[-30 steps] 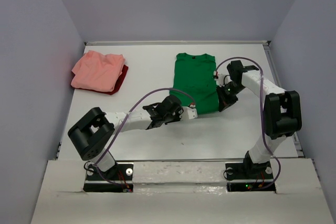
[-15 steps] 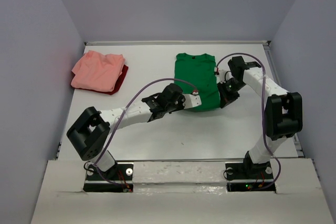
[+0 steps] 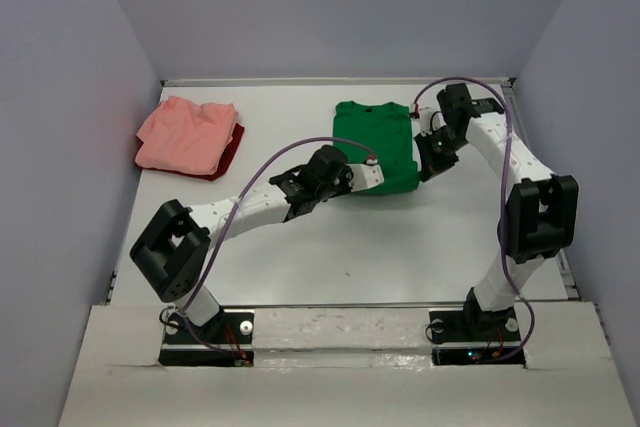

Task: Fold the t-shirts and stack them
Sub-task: Fold the tshirt

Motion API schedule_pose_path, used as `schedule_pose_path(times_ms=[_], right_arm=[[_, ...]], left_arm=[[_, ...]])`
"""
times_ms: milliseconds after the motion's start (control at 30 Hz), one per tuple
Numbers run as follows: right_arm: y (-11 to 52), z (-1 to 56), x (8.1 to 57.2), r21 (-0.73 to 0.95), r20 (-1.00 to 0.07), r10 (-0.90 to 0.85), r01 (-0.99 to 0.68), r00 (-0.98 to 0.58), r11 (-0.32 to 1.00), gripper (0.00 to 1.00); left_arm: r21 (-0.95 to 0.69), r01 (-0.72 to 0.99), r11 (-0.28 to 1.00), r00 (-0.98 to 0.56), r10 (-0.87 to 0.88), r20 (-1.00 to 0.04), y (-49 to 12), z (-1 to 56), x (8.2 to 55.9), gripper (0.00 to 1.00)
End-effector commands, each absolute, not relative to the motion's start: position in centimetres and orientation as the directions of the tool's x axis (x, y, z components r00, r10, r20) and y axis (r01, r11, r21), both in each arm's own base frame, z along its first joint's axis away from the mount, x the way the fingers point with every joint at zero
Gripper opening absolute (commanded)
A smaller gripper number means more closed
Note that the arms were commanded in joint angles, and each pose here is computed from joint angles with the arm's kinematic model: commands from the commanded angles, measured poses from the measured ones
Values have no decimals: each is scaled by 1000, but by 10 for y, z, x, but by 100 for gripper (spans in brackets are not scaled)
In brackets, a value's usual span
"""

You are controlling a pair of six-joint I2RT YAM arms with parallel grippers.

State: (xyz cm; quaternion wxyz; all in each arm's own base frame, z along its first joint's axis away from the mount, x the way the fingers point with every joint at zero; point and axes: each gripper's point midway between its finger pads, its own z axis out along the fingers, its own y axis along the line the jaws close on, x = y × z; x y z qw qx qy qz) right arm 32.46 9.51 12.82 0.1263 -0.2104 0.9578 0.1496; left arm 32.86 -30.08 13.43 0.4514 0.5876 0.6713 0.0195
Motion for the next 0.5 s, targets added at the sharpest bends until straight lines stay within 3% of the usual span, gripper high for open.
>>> schedule_pose_path(times_ms=[0,467], right_arm=[[90,142,349,167,-345,-367,-441,-864,882,0],[93,164,402,121,-396,-369,-446,-841,887,0]], left_arm=[[605,687,403,92,778,-622,-299,169,358,0],[658,574,487,79,767,-637,-294,202,408,0]])
